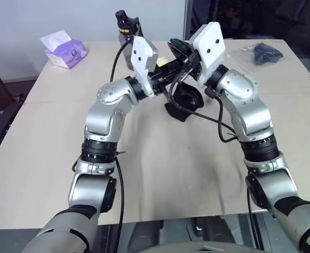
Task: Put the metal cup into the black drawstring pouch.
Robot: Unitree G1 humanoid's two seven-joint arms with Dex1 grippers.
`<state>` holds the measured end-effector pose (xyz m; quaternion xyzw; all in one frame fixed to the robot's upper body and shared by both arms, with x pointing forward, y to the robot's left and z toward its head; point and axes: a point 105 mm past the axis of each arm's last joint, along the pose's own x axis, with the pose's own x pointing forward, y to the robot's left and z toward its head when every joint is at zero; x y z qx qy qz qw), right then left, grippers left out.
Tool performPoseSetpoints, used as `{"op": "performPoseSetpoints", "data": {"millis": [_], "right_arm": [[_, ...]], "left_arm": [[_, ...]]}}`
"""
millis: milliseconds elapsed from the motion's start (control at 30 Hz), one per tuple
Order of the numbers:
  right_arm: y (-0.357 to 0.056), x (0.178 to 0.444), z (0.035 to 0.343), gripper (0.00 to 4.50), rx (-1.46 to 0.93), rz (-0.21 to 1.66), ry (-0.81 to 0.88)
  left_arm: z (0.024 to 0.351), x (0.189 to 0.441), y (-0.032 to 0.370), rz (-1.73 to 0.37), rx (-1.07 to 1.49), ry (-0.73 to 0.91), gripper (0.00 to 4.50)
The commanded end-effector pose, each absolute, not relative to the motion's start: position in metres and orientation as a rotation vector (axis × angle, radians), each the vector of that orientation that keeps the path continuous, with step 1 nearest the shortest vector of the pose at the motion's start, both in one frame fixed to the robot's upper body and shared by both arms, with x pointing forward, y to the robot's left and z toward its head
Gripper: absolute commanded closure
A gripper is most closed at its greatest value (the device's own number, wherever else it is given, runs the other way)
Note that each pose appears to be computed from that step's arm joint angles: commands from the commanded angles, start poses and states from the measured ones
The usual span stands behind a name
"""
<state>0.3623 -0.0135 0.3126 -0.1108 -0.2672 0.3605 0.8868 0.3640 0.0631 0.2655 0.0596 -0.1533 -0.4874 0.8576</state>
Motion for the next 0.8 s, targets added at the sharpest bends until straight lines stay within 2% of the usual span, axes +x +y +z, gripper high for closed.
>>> {"op": "performPoseSetpoints", "data": {"millis": [33, 133, 200, 333, 400, 433, 500, 633, 700, 733, 800], "right_arm": [[-0.04, 0.345, 0.387, 4.5, 0.056, 0.649, -0.792], [-0.071, 0.331, 0.43, 4.5, 0.347, 0.594, -0.957], [-0.086, 0.327, 0.444, 4.5, 0.462, 0.554, -1.006], [-0.093, 0.324, 0.453, 4.5, 0.575, 0.573, -1.005], [-0.088, 0.323, 0.451, 4.5, 0.524, 0.597, -0.997], [-0.081, 0.324, 0.446, 4.5, 0.448, 0.609, -0.99], [-0.066, 0.328, 0.429, 4.5, 0.276, 0.635, -0.947], [-0.049, 0.337, 0.389, 4.5, 0.046, 0.725, -0.826], [-0.048, 0.341, 0.358, 4.5, -0.051, 0.819, -0.711], [-0.05, 0.341, 0.34, 4.04, -0.101, 0.869, -0.646], [-0.057, 0.343, 0.311, 3.64, -0.192, 0.921, -0.543]], "left_arm": [[0.242, 0.37, 0.069, -0.999, 0.123, -0.229, 4.33], [0.232, 0.367, 0.07, -1.02, 0.079, -0.191, 4.33], [0.226, 0.366, 0.071, -1.019, 0.09, -0.18, 4.33], [0.214, 0.366, 0.073, -1.01, 0.063, -0.145, 4.33], [0.215, 0.363, 0.072, -1.033, 0.021, -0.145, 4.33], [0.215, 0.359, 0.071, -1.058, 0.004, -0.141, 4.33], [0.219, 0.348, 0.067, -1.124, -0.027, -0.151, 3.26], [0.221, 0.35, 0.072, -1.053, -0.033, -0.159, 1.63], [0.221, 0.348, 0.078, -1.023, -0.078, -0.157, 1.63], [0.219, 0.343, 0.081, -1.035, -0.091, -0.147, 1.61], [0.216, 0.336, 0.088, -1.038, -0.095, -0.136, 1.61]]}}
